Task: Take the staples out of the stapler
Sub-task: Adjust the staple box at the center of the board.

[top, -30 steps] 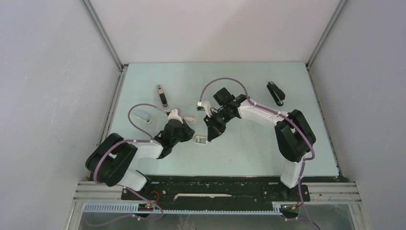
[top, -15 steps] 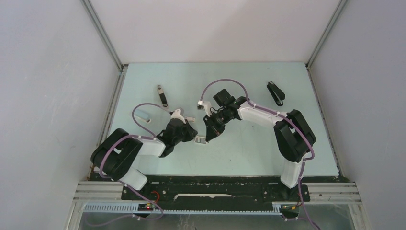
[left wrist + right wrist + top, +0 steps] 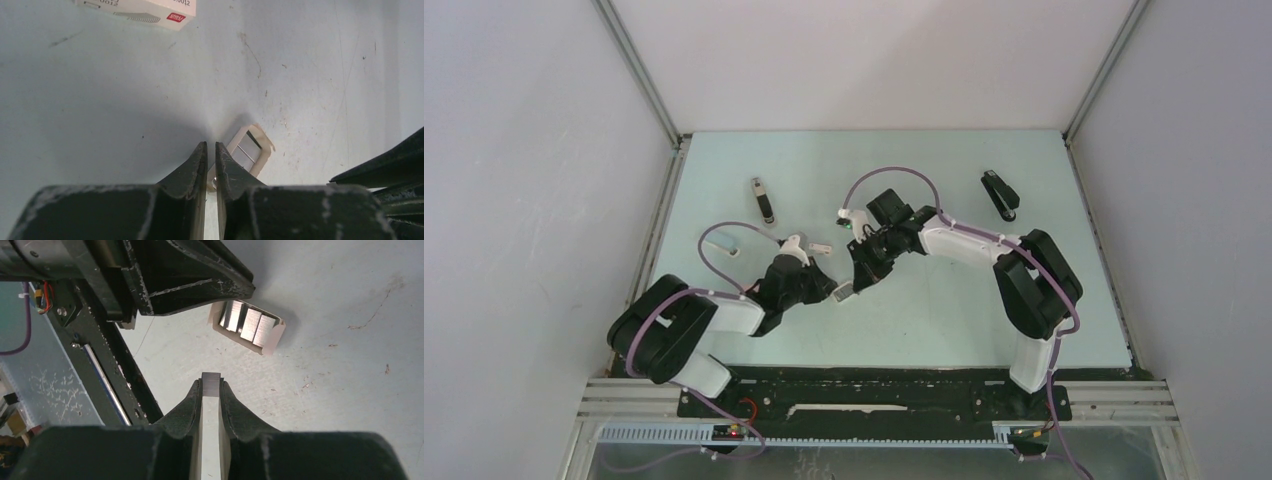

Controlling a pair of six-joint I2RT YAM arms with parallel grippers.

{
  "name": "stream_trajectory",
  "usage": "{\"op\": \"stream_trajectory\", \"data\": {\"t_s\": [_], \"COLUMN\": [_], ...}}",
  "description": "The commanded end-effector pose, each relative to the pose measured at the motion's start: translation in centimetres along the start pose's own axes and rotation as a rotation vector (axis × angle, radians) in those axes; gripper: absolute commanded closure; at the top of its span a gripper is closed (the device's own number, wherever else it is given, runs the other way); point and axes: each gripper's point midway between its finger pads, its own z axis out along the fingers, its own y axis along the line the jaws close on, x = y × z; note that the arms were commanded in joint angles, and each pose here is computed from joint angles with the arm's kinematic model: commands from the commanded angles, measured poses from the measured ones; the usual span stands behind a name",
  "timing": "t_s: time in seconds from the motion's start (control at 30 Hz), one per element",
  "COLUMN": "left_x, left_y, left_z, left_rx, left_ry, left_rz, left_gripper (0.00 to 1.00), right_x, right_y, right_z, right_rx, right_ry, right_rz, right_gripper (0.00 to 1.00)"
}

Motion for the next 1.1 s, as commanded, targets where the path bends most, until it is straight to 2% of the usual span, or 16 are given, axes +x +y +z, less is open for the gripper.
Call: {"op": "stream_trajectory", "data": {"t_s": [0.0, 0.23, 0.5, 0.87, 1.07], "left_x": [0.2, -0.1, -1.8, -3.6, -3.3], "left_y": [-0.3, 0.1, 1.9, 2.8, 2.9], "left_z": [-0.9, -1.3, -3.5, -8.3, -9.6], "left_rx": [0.025, 0.002, -0.093, -0.121, -0.105], "left_ry": [-0.011, -0.033, -0.147, -0.273, -0.289], "left_rz": [-0.005, -0.02, -0.037, -0.018, -0.025], "left_gripper": [0.84, 0.84, 0.81, 0.76, 0.75], "right_x": [-1.5, -2.3, -3.4, -3.4, -3.2], "right_y": [0.7, 0.9, 0.1, -2.0, -2.6], "right_z": [-0.4, 1.0, 2.7, 4.0, 4.1], "right_rx": [0.052, 0.147, 0.278, 0.375, 0.396], "right_ry": [-0.056, -0.057, -0.025, 0.011, 0.02], "right_rz": [-0.026, -0.116, -0.228, -0.23, -0.23], "right_gripper": [0.84, 0.83, 0.83, 0.83, 0.82]}}
